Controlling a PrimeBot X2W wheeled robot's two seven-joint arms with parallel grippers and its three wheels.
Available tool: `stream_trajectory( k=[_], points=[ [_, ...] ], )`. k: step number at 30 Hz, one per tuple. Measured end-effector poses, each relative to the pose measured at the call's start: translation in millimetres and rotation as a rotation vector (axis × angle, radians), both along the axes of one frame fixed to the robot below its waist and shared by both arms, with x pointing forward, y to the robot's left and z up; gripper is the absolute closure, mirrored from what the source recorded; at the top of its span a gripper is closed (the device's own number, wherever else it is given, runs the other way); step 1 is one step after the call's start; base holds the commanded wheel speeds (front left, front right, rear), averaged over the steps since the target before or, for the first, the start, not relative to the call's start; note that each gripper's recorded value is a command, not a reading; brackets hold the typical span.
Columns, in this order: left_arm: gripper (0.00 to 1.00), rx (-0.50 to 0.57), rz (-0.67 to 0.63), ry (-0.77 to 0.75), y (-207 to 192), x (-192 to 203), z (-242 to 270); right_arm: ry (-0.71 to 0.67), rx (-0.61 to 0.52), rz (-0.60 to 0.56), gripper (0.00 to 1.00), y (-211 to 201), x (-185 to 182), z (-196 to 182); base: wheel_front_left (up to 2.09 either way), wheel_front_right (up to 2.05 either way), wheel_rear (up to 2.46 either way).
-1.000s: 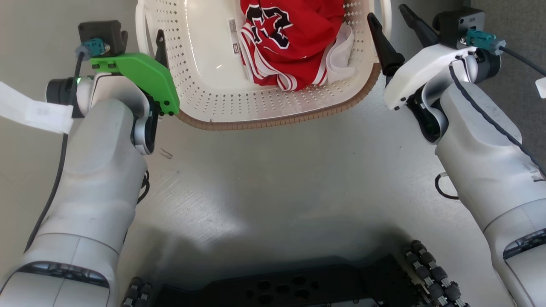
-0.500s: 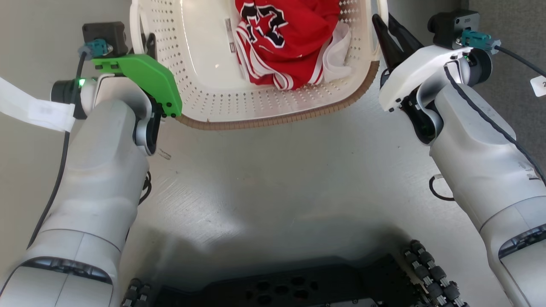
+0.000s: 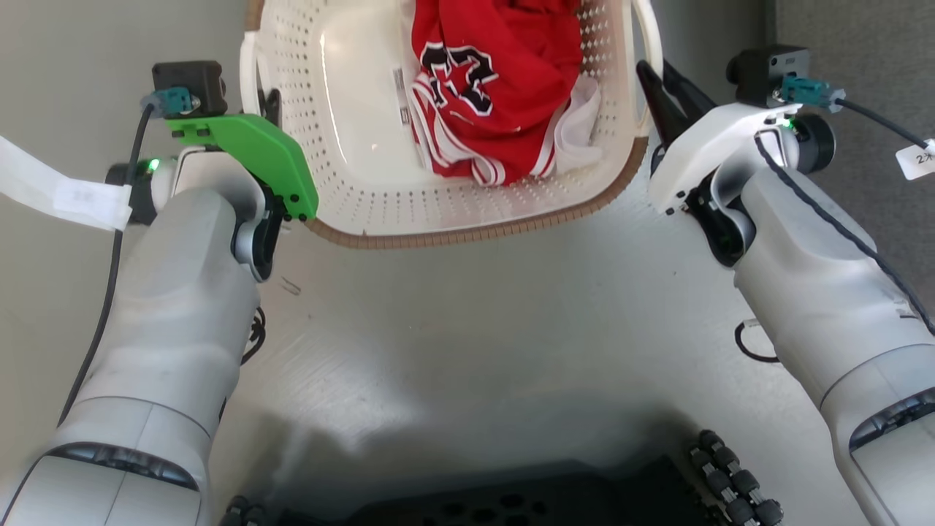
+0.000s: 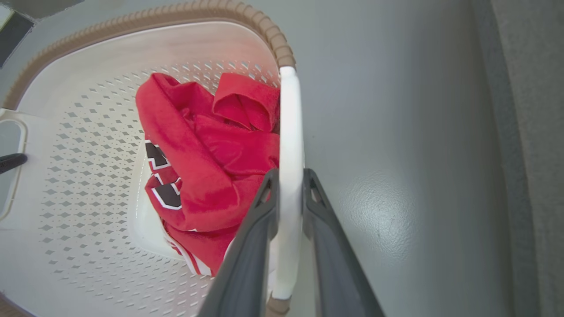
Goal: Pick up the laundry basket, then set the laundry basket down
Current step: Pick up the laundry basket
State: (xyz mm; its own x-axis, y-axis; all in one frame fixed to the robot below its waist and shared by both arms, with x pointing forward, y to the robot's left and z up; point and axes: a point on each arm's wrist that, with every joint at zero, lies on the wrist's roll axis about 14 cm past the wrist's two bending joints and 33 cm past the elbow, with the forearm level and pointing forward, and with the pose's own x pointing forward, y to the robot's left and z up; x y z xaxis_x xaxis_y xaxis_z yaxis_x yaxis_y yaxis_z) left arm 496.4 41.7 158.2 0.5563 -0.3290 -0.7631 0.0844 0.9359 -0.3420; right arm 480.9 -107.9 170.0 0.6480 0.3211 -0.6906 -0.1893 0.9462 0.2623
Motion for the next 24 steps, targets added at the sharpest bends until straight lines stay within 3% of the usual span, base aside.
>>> stream_trajectory(
  k=[10,24],
  points=[
    [1.0,-0.034,-0.008,0.102,0,-25,17,0.066,0.002,-0.004,1.0,3,-21,16,0.0,0.0,0.0],
    [1.0,-0.044,-0.015,0.132,1,-39,52,0.108,0.013,-0.007,1.0,6,-39,48,0.0,0.0,0.0]
  ],
)
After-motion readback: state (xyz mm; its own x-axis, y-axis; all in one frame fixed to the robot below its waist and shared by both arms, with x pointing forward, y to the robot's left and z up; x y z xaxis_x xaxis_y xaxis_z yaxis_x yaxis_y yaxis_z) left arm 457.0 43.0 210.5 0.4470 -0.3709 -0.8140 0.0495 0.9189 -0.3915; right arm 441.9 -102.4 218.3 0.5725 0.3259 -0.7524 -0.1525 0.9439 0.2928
